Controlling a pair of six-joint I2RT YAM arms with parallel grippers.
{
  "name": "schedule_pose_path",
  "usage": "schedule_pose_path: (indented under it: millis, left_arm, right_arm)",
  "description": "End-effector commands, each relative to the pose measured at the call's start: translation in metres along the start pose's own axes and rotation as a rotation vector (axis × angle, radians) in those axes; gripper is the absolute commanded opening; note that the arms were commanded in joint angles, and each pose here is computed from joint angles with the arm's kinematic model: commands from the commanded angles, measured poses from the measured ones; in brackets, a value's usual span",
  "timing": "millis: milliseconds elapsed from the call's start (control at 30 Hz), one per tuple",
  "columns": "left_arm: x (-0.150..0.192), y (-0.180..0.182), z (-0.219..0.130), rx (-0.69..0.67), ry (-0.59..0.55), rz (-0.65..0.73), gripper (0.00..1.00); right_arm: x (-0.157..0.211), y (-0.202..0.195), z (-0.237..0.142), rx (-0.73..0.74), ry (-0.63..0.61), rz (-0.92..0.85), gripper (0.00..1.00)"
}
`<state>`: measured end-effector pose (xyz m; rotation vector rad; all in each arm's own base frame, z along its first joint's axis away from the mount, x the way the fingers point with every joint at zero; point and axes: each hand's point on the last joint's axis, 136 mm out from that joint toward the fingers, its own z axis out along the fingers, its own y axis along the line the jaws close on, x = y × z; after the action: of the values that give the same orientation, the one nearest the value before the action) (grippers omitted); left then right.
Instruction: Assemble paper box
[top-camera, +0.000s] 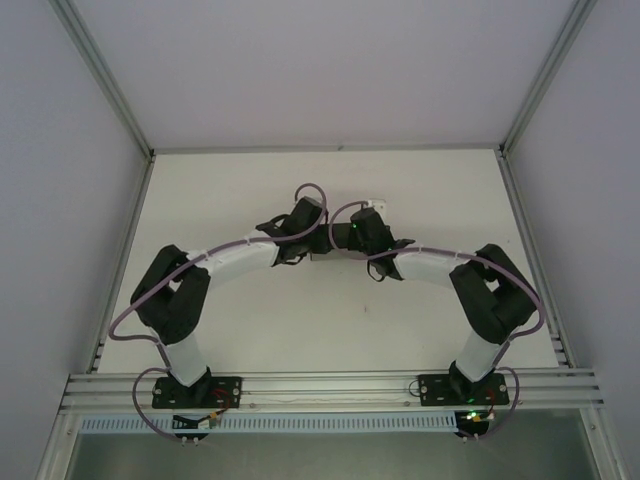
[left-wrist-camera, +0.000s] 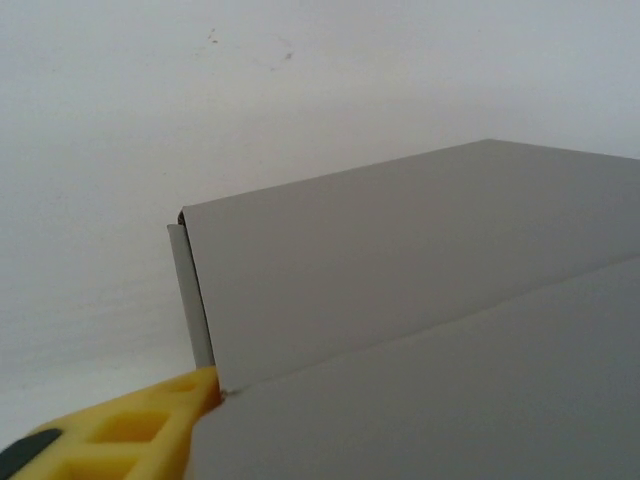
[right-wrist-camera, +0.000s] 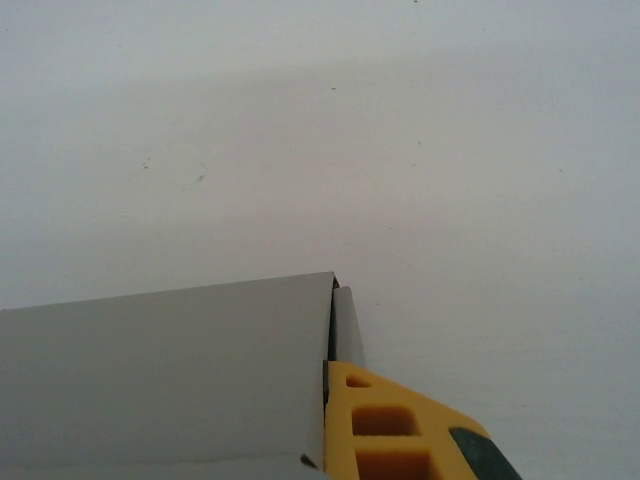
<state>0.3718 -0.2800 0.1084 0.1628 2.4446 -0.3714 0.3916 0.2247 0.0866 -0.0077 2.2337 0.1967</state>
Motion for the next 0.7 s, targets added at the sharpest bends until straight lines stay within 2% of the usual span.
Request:
schedule_pose_path:
  millis: [0, 133, 167, 200, 333, 433, 533, 667]
  left_arm:
    - [-0.015, -0.008, -0.029, 0.015, -0.037, -0.006, 0.60]
    - [-0.020, -0.001, -0.051, -0.010, -0.047, -0.022, 0.77]
    - [-0.024, 0.003, -0.058, -0.025, -0.063, -0.039, 0.85]
    - [-0.026, 0.007, -0.065, -0.043, -0.076, -0.050, 0.99]
    - [-0.039, 0.031, -0.088, -0.138, -0.116, -0.120, 1.00]
    - [-0.053, 0.039, -0.095, -0.115, -0.127, -0.189, 1.00]
    - [-0.063, 0.037, -0.084, -0.012, -0.092, -0.264, 1.00]
    - [-0.057, 0.026, -0.048, 0.064, -0.006, -0.274, 1.00]
  right_arm:
    - [0.042, -0.009, 0.000, 0.018, 0.122, -0.057, 0.00]
    - [0.043, -0.011, -0.003, 0.016, 0.116, -0.054, 0.00]
    - [0.044, -0.011, -0.004, 0.013, 0.113, -0.055, 0.00]
    - [0.044, -0.011, -0.005, 0.010, 0.110, -0.054, 0.01]
    - [0.045, -0.010, -0.004, -0.006, 0.093, -0.053, 0.01]
    - [0.046, -0.008, -0.004, -0.019, 0.090, -0.055, 0.01]
    - [0.045, -0.004, -0.004, -0.028, 0.077, -0.065, 0.03]
    - [0.046, -0.001, -0.004, -0.034, 0.064, -0.072, 0.06]
